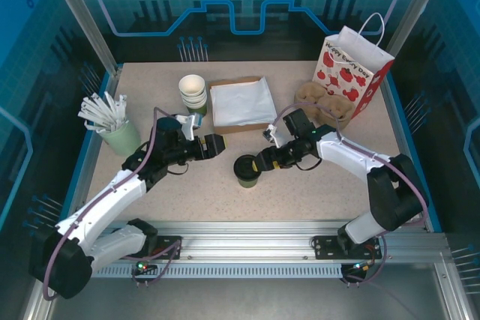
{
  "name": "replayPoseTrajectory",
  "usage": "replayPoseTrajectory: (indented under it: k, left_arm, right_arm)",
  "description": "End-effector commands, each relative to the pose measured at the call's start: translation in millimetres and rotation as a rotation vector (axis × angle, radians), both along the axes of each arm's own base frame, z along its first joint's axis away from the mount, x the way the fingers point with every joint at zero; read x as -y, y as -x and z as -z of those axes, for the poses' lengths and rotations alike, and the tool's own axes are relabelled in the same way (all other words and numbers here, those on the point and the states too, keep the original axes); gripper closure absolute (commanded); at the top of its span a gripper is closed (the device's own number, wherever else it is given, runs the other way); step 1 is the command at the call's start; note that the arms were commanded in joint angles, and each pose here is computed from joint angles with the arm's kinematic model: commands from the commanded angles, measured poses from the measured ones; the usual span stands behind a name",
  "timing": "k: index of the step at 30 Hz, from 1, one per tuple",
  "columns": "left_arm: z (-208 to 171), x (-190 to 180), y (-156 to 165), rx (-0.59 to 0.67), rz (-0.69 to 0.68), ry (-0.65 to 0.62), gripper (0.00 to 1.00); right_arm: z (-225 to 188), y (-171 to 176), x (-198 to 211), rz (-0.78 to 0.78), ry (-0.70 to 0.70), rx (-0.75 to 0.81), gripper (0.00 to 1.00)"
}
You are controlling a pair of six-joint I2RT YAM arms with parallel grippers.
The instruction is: Pack the takeout coffee
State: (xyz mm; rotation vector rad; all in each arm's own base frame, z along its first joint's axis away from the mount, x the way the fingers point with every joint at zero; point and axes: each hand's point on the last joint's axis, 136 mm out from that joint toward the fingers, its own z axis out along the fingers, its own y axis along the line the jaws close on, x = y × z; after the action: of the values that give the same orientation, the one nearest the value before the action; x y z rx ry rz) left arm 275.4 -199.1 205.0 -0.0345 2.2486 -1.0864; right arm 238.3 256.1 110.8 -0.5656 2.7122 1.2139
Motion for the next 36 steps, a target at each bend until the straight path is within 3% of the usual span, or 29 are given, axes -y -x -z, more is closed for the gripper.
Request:
replayPoseTrajectory:
  k: [1, 15, 36]
  left_arm:
    - [4.0, -6.3, 3.4, -0.003, -0.009, -0.019, 0.26]
    - [3.2, -10.1, 5.4, 0.01, -0.008, -0.04, 0.26]
    - [1.5, -17.6, 8.8, 0.02, -0.021, -0.062, 0.26]
  right_arm:
    - [0.4, -4.4, -4.6, 0.023, -0.06, -0.023, 0.33]
    - [2.8, -12.2, -12.4, 0.089, -0.09, -0.035, 0.46]
    - [2.5, 1.0, -41.5, 0.073, -0.137, -0.001, 0.48]
